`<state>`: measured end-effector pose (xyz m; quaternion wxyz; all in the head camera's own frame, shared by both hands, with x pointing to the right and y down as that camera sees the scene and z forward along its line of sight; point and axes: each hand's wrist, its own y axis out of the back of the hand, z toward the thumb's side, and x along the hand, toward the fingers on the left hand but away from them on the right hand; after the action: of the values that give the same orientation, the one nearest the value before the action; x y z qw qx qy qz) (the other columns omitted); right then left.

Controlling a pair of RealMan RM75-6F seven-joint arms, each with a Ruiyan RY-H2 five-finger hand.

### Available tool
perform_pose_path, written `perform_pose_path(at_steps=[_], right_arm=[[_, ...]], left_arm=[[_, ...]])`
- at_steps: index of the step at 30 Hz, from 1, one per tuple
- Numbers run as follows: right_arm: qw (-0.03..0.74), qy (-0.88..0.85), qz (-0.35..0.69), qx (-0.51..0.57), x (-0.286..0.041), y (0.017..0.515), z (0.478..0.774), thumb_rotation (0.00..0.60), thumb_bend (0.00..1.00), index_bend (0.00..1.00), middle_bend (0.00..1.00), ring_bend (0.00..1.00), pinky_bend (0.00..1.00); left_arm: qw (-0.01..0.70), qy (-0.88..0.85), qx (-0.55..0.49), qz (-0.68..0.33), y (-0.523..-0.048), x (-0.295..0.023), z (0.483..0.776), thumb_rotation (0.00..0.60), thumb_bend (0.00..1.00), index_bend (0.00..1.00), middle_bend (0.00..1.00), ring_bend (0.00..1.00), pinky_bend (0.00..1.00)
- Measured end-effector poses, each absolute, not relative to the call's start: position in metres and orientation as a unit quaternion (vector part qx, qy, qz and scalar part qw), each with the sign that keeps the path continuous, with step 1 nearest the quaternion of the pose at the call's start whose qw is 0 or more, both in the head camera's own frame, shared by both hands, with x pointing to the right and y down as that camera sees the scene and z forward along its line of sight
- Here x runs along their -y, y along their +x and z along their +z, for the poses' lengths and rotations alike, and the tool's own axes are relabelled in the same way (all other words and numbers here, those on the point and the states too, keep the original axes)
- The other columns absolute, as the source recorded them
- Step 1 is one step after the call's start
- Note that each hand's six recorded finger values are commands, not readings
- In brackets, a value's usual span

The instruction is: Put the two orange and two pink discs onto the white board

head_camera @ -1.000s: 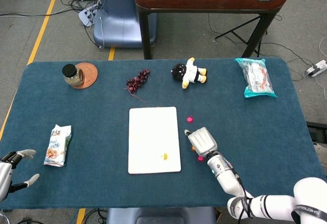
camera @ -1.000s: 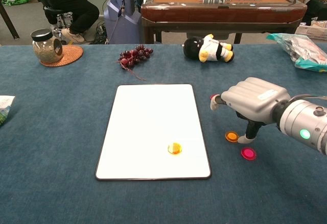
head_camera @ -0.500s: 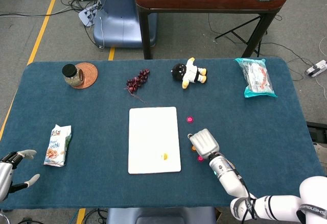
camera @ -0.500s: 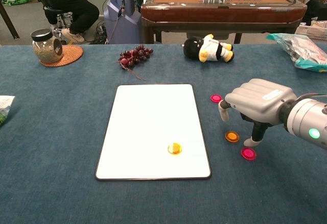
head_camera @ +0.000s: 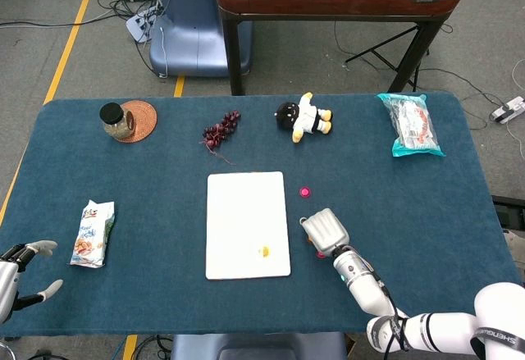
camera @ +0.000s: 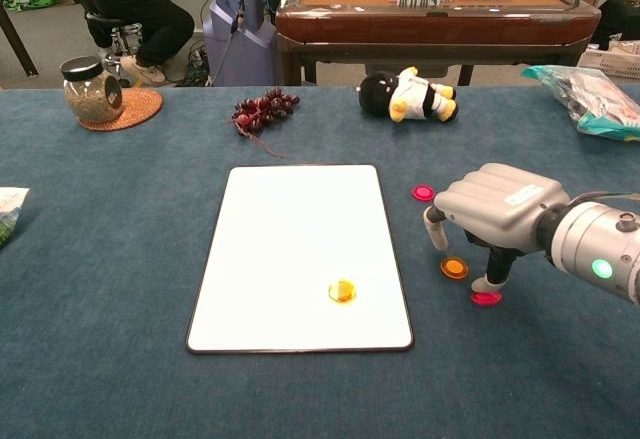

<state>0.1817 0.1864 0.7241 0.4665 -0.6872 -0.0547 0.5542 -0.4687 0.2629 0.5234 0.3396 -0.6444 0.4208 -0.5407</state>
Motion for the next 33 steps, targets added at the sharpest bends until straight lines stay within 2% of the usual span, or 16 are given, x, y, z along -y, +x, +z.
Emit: perform_pose_path(at_steps=[33], right_arm=[[0.460, -0.693, 0.553, 0.053, -0.1844, 0.1756, 0.7280, 0.600, 0.16, 0.45, 1.00, 1.00, 1.00]], left_arm=[[0.339, -0.643, -0.423, -0.541, -0.4700, -0.2632, 0.5220, 0.600, 0.14, 0.41, 0.45, 0.38, 0.53]])
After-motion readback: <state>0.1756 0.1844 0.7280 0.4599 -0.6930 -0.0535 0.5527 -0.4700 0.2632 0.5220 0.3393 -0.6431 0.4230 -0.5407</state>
